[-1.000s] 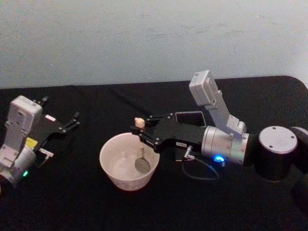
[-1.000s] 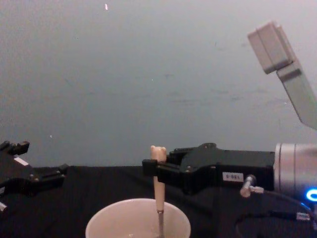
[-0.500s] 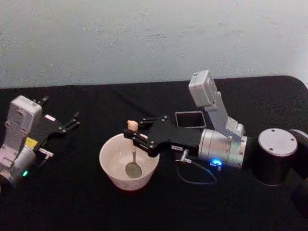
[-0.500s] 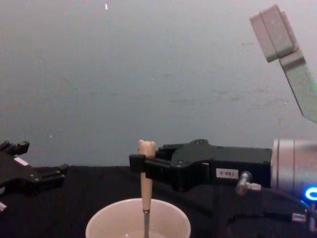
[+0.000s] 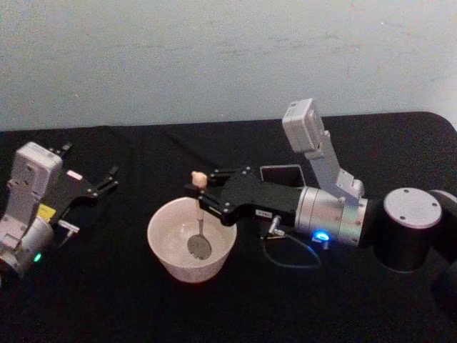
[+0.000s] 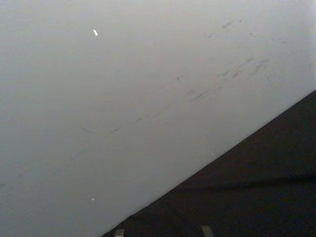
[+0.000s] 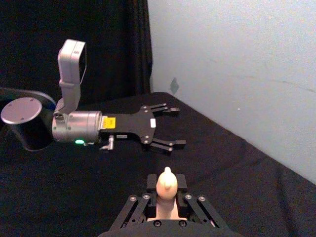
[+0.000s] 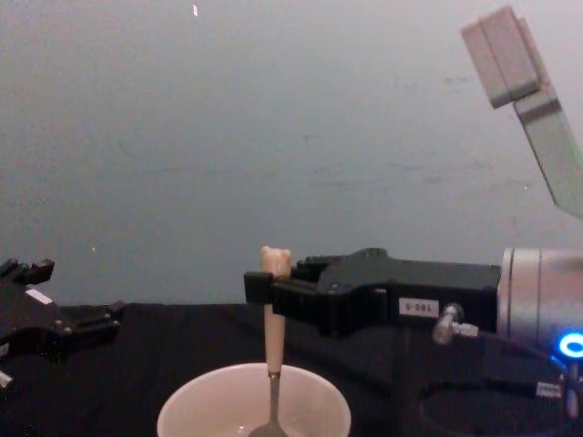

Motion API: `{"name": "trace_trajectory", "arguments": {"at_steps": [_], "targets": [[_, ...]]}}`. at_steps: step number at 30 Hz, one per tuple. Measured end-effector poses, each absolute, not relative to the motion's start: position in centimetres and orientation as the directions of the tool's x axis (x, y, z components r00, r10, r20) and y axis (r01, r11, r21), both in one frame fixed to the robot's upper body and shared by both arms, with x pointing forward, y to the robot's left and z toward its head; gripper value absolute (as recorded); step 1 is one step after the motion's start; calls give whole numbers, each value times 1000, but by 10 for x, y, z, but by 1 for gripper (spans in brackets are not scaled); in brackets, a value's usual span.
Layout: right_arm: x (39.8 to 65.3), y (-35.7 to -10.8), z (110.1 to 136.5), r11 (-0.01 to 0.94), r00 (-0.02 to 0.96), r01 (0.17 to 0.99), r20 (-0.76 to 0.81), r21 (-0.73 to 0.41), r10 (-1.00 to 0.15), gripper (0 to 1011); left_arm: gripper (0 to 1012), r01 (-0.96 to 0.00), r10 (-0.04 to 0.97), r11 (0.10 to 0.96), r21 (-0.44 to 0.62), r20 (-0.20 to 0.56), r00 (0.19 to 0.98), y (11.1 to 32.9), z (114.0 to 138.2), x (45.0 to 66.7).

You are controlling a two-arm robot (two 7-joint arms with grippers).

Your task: Pick up the stirring spoon with one hand, stir inside the cup, then place it back in its original position.

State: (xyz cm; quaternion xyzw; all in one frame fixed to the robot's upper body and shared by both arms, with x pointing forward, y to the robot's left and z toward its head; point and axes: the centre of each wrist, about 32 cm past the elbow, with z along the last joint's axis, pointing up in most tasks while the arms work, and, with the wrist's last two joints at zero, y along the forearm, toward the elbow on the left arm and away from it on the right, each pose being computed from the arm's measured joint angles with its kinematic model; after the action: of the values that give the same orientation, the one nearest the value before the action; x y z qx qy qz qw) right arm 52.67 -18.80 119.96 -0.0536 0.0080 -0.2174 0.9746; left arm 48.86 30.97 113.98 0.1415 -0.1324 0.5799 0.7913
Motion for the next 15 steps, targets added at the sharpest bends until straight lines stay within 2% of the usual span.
{"name": "trace_trajectory", "arguments": {"at_steps": [15], "targets": [[533,-202,1220,874,874,483,-26,-60,-485,222,1001,-955,880,287,70,374,292,310,1140,489]]}}
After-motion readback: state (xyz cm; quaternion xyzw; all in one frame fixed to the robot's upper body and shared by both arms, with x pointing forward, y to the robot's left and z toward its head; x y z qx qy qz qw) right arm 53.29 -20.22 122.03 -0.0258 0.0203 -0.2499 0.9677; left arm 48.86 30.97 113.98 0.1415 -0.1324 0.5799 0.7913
